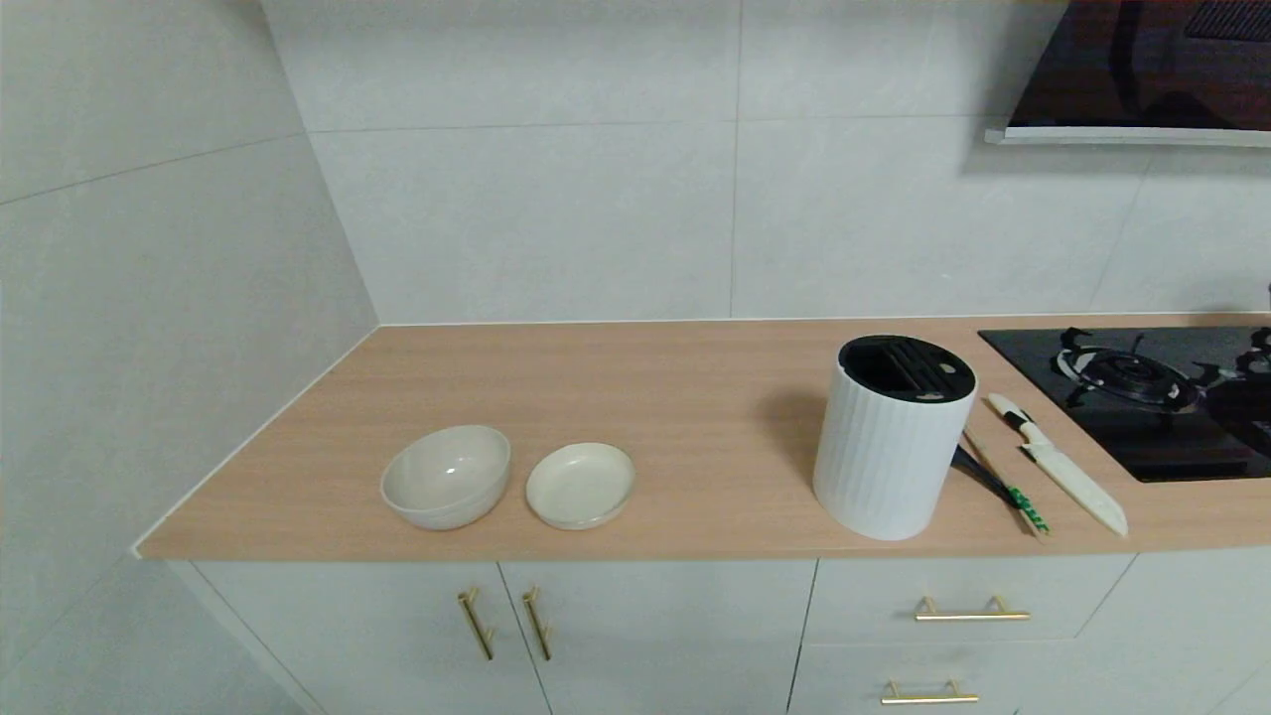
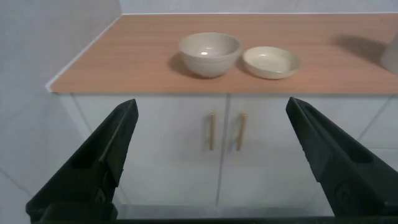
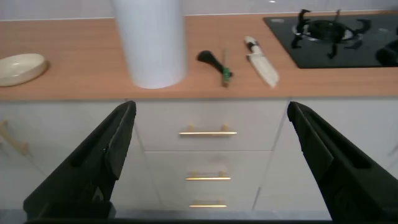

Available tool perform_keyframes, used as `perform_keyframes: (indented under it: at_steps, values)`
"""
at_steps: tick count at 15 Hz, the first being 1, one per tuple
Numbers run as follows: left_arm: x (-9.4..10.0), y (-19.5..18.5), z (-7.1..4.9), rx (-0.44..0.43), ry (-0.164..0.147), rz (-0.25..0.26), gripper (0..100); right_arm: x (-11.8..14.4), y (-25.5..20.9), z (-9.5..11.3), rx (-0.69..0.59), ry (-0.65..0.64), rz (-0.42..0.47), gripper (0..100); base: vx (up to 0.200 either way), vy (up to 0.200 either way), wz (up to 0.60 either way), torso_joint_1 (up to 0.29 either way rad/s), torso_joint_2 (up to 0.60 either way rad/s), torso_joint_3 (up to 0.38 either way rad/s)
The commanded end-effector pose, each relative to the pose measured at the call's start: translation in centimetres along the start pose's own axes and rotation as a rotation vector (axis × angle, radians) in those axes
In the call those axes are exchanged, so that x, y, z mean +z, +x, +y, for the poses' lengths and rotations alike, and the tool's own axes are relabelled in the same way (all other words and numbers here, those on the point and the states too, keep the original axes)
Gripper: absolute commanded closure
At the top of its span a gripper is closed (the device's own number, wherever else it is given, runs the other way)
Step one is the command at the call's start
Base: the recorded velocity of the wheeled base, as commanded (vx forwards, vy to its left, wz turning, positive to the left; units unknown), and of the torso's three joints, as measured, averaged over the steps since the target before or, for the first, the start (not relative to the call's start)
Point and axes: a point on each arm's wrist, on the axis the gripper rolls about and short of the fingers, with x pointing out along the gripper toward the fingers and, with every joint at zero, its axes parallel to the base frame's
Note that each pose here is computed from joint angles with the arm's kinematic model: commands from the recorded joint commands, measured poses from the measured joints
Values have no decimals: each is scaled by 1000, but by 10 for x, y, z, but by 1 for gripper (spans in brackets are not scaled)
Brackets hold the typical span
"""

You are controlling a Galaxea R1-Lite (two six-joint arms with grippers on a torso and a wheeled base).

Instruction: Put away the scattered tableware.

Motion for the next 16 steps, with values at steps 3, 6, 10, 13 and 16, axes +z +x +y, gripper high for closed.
perform_keyframes:
  at_steps: [3,6,10,13,16]
  values:
    - [0,0,0,1,0,0,0,0,0,0,1,0,1,0,0,200,0,2,4,4]
    - [0,0,0,1,0,0,0,0,0,0,1,0,1,0,0,200,0,4,4,1]
    - [0,0,0,-1,0,0,0,0,0,0,1,0,1,0,0,200,0,1,4,1]
    - [0,0,0,1,0,0,0,0,0,0,1,0,1,0,0,200,0,2,-2,4]
    - [0,0,0,1,0,0,0,0,0,0,1,0,1,0,0,133,0,2,2,3]
